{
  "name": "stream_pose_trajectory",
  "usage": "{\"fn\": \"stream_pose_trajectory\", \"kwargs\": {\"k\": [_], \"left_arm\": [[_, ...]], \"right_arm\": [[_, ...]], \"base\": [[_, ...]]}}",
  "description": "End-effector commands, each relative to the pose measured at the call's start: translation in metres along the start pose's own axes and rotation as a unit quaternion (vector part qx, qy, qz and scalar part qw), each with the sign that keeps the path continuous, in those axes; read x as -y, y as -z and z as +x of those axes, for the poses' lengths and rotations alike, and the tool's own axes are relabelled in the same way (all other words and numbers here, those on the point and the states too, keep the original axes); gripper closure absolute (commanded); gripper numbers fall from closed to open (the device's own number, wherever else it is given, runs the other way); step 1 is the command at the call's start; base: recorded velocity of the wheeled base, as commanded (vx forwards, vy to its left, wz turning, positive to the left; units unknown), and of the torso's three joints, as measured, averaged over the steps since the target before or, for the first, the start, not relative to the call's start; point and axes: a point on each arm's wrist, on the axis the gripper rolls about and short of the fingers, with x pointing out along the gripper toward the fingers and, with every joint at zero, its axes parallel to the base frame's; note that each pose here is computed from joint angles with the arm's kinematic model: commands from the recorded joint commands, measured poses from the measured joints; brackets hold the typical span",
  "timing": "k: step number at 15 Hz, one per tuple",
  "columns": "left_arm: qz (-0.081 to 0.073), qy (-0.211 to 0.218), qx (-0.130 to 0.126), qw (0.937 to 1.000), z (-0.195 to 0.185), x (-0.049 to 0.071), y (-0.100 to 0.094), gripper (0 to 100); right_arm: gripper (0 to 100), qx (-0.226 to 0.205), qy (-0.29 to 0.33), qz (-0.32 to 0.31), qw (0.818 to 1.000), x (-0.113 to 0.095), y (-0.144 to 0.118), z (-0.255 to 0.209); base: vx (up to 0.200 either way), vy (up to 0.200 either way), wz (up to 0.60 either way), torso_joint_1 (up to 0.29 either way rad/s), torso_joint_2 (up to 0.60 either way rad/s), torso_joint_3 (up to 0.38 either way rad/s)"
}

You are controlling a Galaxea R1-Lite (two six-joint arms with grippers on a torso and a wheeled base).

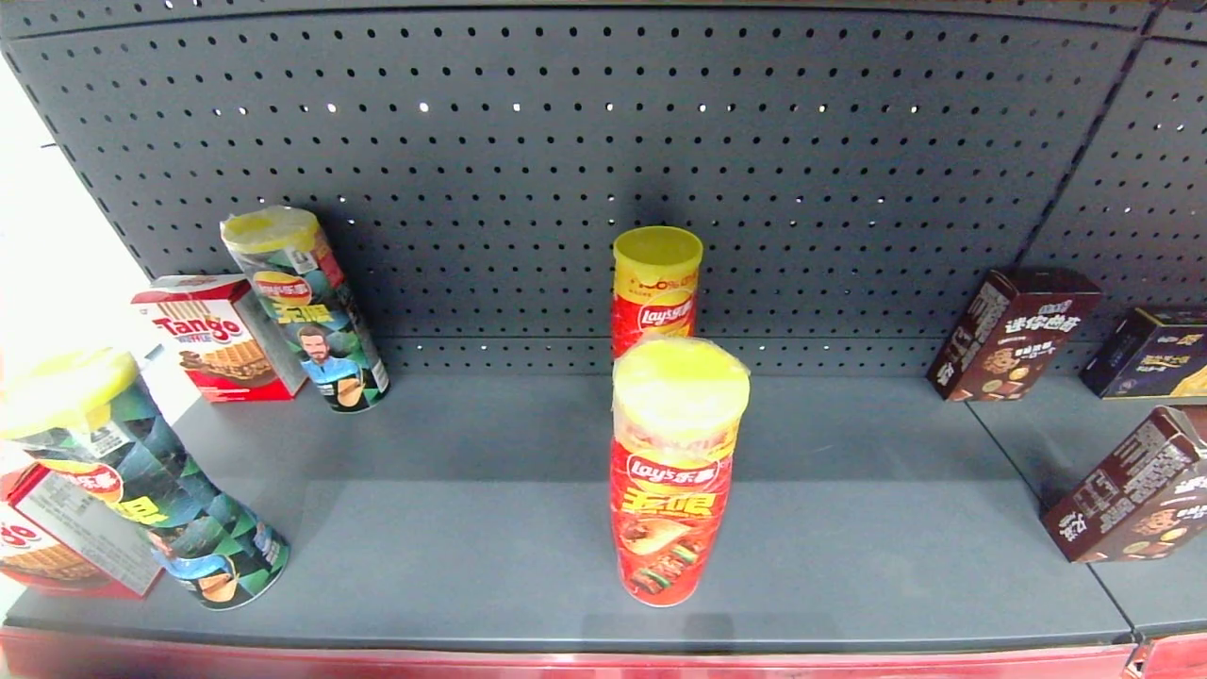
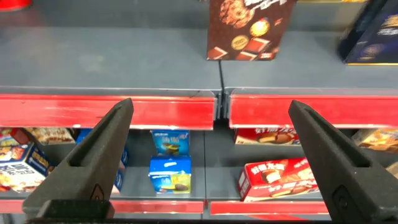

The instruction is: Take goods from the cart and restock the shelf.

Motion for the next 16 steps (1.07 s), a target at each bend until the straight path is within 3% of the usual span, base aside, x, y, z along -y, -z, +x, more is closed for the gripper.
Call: {"fn": "stream_pose_trajectory", "kwargs": {"k": [1, 16], "left_arm": [[-0.002, -0.001, 0.0, 1.0, 0.0, 0.0, 0.0001, 0], [-0.002, -0.002, 0.0, 1.0, 0.0, 0.0, 0.0001, 0]], "right_arm": [[0, -0.001, 0.0, 0.0, 1.0, 0.0, -0.0001, 0.0001], [0, -0.001, 0.0, 0.001, 1.0, 0.0, -0.0001, 0.0001]], "base": [[0.0, 0.0, 0.0, 0.0, 0.0, 0.0], [0.0, 0.0, 0.0, 0.0, 0.0, 0.0]]}}
